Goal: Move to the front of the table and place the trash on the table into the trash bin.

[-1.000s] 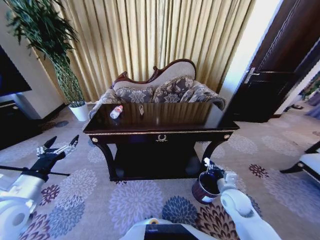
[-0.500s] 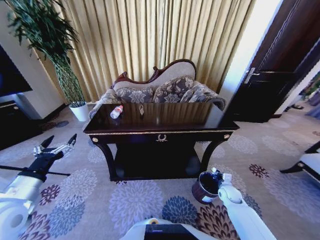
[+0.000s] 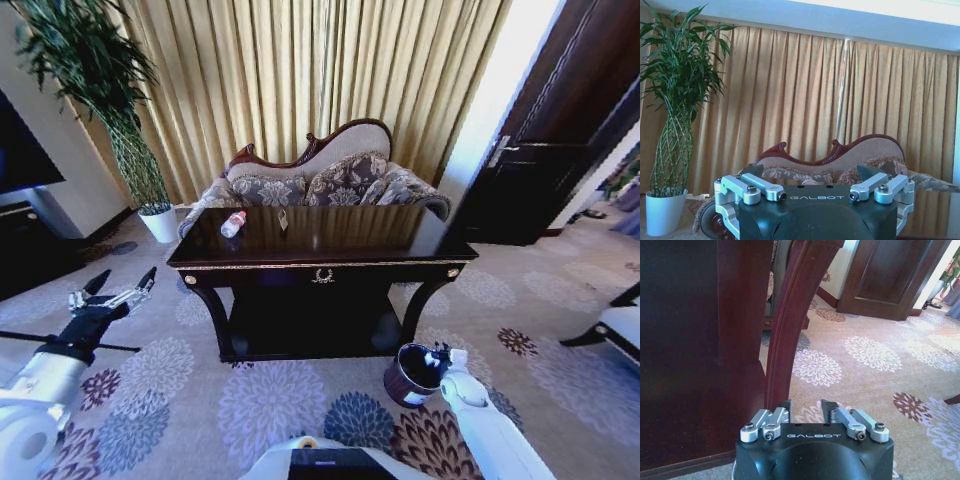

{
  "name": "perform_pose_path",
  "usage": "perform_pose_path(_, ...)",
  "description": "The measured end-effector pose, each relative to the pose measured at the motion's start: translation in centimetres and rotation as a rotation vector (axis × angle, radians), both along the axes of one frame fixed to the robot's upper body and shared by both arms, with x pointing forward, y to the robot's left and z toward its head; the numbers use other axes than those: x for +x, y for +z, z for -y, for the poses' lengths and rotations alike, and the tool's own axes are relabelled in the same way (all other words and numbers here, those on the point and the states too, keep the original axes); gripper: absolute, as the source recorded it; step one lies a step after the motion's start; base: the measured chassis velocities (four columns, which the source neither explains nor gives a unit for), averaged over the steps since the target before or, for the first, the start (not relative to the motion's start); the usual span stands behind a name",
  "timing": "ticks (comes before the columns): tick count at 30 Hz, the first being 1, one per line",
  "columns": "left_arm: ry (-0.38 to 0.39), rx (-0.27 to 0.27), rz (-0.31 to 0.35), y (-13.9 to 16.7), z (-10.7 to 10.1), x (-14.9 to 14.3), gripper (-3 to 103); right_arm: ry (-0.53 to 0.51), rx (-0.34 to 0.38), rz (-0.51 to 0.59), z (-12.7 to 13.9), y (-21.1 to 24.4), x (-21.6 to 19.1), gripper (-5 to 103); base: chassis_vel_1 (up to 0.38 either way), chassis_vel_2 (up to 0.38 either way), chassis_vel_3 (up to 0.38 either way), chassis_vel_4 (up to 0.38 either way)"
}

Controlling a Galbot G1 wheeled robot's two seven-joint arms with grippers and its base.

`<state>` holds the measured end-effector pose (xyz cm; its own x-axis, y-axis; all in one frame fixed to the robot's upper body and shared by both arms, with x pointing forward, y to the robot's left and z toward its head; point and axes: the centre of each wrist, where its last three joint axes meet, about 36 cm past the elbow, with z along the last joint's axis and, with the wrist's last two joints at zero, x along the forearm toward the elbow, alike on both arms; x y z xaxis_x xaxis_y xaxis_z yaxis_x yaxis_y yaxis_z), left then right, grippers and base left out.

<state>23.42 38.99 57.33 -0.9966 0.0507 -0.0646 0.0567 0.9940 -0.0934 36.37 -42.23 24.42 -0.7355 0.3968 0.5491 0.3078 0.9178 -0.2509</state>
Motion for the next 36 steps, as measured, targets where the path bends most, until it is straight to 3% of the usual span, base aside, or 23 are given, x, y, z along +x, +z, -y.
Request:
perform_pose_path(1, 0.0, 0.0, 0.0, 0.0, 0.0, 0.0, 100, 0.0, 0.0, 0.0, 0.0, 0.0, 0.0, 33, 0.0, 0.0, 0.0, 0.0)
perform_pose_path(4, 0.0, -0.001, -0.005, -0.11, -0.04, -0.05, 100, -0.001, -0.003, -0.005, 0.09, -0.07, -0.07, 50, 0.0, 0.0, 0.0, 0.0)
perform_pose_path(6, 0.0, -0.001, -0.006, -0.14, -0.07, -0.06, 100, -0.001, -0.004, -0.006, 0.14, -0.08, -0.13, 50, 0.0, 0.0, 0.0, 0.0)
perform_pose_path(13, 0.001, -0.001, -0.008, -0.24, -0.23, -0.03, 100, 0.003, -0.005, -0.006, 0.01, -0.01, -0.25, 83, 0.0, 0.0, 0.0, 0.0)
perform_pose_path(15, 0.001, -0.001, -0.009, -0.27, -0.24, -0.05, 100, 0.004, -0.005, -0.007, -0.06, -0.02, -0.26, 83, 0.0, 0.0, 0.0, 0.0)
perform_pose_path(18, 0.001, -0.002, -0.011, -0.33, -0.3, -0.07, 100, 0.005, -0.003, -0.006, -0.24, -0.04, -0.27, 97, 0.0, 0.0, 0.0, 0.0)
perform_pose_path(36, -0.001, -0.006, -0.011, -0.44, -0.3, -0.12, 100, 0.005, 0.0, -0.008, -0.24, 0.04, -0.23, 100, 0.0, 0.0, 0.0, 0.0)
